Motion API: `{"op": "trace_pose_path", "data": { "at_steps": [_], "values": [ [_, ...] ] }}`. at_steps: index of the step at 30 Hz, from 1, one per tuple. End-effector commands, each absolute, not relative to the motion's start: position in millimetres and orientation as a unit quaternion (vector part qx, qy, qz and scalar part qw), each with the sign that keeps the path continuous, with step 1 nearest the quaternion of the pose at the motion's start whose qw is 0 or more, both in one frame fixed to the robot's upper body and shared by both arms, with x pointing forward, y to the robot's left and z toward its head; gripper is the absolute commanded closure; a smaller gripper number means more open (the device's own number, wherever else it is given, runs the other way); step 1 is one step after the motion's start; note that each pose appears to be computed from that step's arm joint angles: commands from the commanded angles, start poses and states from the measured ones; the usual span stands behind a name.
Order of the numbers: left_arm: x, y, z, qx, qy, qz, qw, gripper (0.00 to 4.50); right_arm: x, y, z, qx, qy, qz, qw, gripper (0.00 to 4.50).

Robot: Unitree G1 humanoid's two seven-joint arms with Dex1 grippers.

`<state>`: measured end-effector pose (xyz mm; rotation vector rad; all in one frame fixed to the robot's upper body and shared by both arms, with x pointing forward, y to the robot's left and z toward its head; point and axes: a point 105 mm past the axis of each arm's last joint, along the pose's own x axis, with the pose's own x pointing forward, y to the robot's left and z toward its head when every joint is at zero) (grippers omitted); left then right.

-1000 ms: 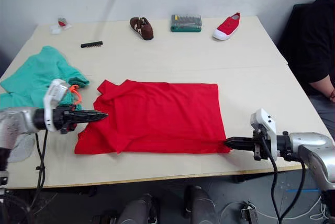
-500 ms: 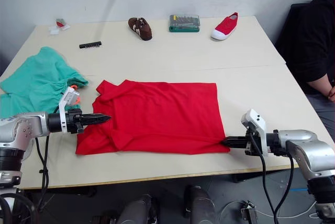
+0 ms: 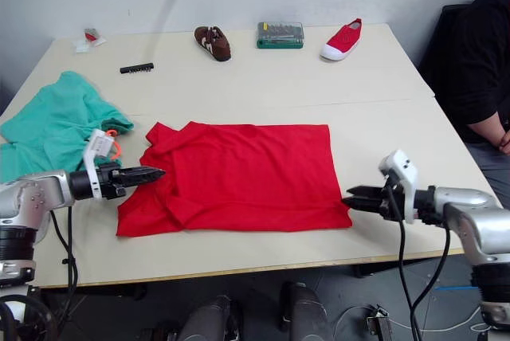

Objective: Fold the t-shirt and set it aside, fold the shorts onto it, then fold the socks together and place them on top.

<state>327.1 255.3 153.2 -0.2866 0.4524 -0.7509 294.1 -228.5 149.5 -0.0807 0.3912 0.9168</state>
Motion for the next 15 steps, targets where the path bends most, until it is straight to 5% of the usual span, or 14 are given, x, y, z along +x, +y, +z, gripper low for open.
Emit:
{"op": "trace_pose_path", "data": {
  "at_steps": [1, 6, 10, 15],
  "values": [
    [308.9, 255.8, 196.5, -0.094, 0.143, -0.405, 0.898, 1.76, 279.3, -211.6, 185.3, -0.074, 0.127, 0.462, 0.875, 1.6],
    [262.1, 234.4, 200.8, -0.052, 0.144, -0.501, 0.852, 1.74, 251.5, -170.2, 180.3, -0.124, 0.108, 0.512, 0.843, 1.79],
    [239.2, 227.4, 166.7, 0.03, 0.193, -0.539, 0.819, 2.61, 247.8, -144.0, 157.9, -0.177, 0.103, 0.523, 0.827, 2.87],
    [245.3, 234.7, 137.8, 0.093, 0.222, -0.519, 0.82, 4.29, 262.1, -129.5, 126.4, -0.221, 0.108, 0.498, 0.832, 4.5]
  ]
}}
